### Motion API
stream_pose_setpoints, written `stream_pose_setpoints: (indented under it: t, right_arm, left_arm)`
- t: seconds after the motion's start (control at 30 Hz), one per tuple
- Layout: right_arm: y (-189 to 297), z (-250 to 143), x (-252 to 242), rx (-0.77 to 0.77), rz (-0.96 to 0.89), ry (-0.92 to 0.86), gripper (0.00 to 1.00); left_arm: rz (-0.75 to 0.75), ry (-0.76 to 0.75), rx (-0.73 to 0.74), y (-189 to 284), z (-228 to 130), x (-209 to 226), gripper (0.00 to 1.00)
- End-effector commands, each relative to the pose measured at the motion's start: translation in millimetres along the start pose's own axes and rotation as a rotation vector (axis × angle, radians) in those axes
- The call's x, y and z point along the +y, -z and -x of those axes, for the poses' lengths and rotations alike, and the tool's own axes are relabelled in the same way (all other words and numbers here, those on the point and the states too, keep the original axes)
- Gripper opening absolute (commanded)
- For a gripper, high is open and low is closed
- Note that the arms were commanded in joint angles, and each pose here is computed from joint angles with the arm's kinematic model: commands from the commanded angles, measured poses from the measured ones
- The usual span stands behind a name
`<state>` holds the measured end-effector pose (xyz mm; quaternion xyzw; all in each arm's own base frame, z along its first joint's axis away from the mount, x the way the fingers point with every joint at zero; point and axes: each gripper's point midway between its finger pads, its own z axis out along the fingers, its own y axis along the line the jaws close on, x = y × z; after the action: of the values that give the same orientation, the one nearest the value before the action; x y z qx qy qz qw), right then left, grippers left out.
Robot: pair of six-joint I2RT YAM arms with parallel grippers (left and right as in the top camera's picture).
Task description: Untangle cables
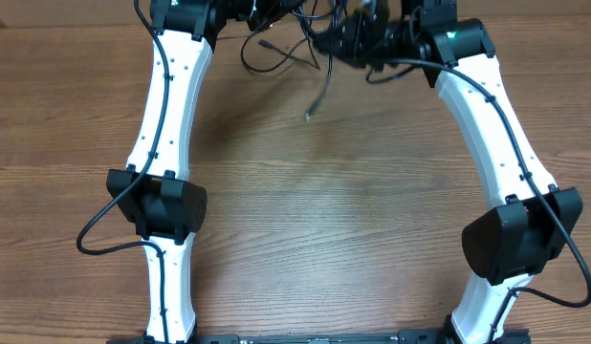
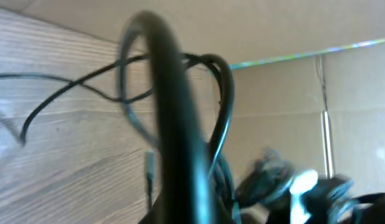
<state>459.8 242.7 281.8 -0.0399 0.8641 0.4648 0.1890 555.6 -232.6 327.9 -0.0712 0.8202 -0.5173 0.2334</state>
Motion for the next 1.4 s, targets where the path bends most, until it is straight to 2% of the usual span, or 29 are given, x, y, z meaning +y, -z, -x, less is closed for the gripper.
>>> stream_pose_setpoints:
  t: [0.0,0.17,0.47,0.63,0.77,0.87,1.0,1.17,1.23,1.33,1.37]
  right_arm:
    - [3.6,-29.4,5.8,0.103,0.048,0.083,0.04]
    - [13.5,-21.9,-6.2,0.082,0.028,0.057,0.04]
    - [23.4,-4.5,-42.2,0.001,-0.143,0.015,0.04]
    - [16.7,7.1,7.9,-0.018,0.089,0.122,0.04]
    - [4.5,15.7,30.8,-0.06,0.126,0.131,0.04]
    - [-4.2,22.1,27.5,-0.105,0.062,0.082,0.04]
    - [-14.0,29.2,28.6,-0.165,0.0,0.113,0.04]
    - [-6.3,52.9,2.8,-0.299,-0.148,0.026,0.04]
    - [-1.7,61.9,5.3,-0.333,-0.136,0.042,0.1]
    - [6.1,67.3,2.4,-0.351,-0.138,0.04,0.32]
    - [9.2,65.3,-0.5,-0.342,-0.145,0.027,0.36]
  left_arm:
    - [0.041,-0.062,-0.172,42.5,54.5,17.8,0.04]
    - [0.016,-0.17,-0.136,44.8,50.1,14.8,0.04]
    - [-0.024,-0.192,-0.094,44.0,42.2,8.6,0.04]
    - [-0.054,-0.236,-0.056,37.7,31.5,0.3,0.04]
    - [-0.079,-0.296,-0.016,23.1,14.8,-12.2,0.04]
    - [-0.095,-0.315,0.003,14.8,5.7,-20.2,0.04]
    - [-0.146,-0.353,0.039,9.2,-6.1,-33.1,0.04]
    - [-0.222,-0.403,0.098,11.9,-19.2,-43.4,0.04]
    - [-0.27,-0.455,0.129,15.2,-26.3,-48.7,0.04]
    - [-0.294,-0.492,0.141,17.4,-29.3,-50.7,0.04]
    - [-0.292,-0.507,0.135,18.1,-27.9,-49.8,0.04]
